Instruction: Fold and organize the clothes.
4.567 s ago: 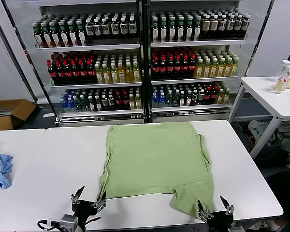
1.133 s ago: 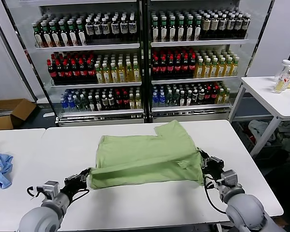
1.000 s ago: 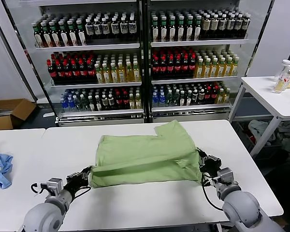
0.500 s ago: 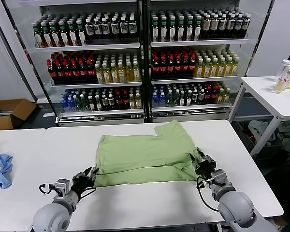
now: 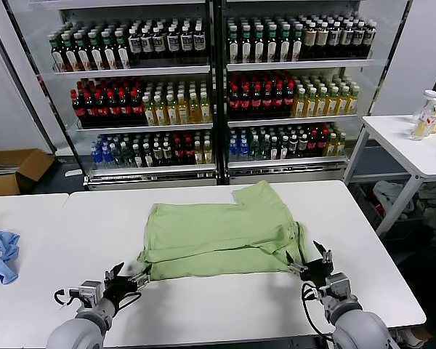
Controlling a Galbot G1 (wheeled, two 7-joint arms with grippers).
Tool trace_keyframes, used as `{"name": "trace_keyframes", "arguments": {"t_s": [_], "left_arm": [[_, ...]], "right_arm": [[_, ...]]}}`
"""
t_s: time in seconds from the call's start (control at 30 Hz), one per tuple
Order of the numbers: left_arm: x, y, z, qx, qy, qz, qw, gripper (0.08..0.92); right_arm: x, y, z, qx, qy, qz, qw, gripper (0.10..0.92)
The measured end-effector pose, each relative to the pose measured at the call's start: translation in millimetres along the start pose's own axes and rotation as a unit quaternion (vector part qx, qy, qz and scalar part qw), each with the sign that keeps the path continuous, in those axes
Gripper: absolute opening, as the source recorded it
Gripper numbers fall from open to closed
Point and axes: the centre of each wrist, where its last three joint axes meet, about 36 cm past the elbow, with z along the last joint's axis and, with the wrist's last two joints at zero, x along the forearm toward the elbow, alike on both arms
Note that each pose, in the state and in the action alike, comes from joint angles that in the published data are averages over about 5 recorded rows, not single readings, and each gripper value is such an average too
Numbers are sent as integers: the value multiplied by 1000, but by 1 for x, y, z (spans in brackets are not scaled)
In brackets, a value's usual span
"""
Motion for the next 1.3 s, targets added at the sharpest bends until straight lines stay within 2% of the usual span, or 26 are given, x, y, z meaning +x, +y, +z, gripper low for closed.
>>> {"name": "trace_keyframes", "arguments": {"t_s": [0.1,0.17,0.43,0.8,0.9,1.0,1.3], "left_arm": [[-2,0,3,2,7,-1,1000,801],[-4,1,4,3,11,-2,1000,764],[-10,4,4,17,25,2,1000,533],[-10,8,5,61,37,30,997,212],[-8,9,6,75,41,39,996,135],[-5,9,6,88,45,48,994,97],[21,9,6,108,54,65,991,92]], "right_arm": [[-3,1,4,-8,14,-3,1000,782],[-5,1,6,-13,20,-6,1000,723],[-11,2,10,-33,31,-17,999,498],[-8,0,19,-39,42,-24,998,186],[-3,-1,20,-38,43,-26,998,156],[6,-1,22,-35,44,-28,998,156],[48,-1,31,-17,51,-38,998,156]]}}
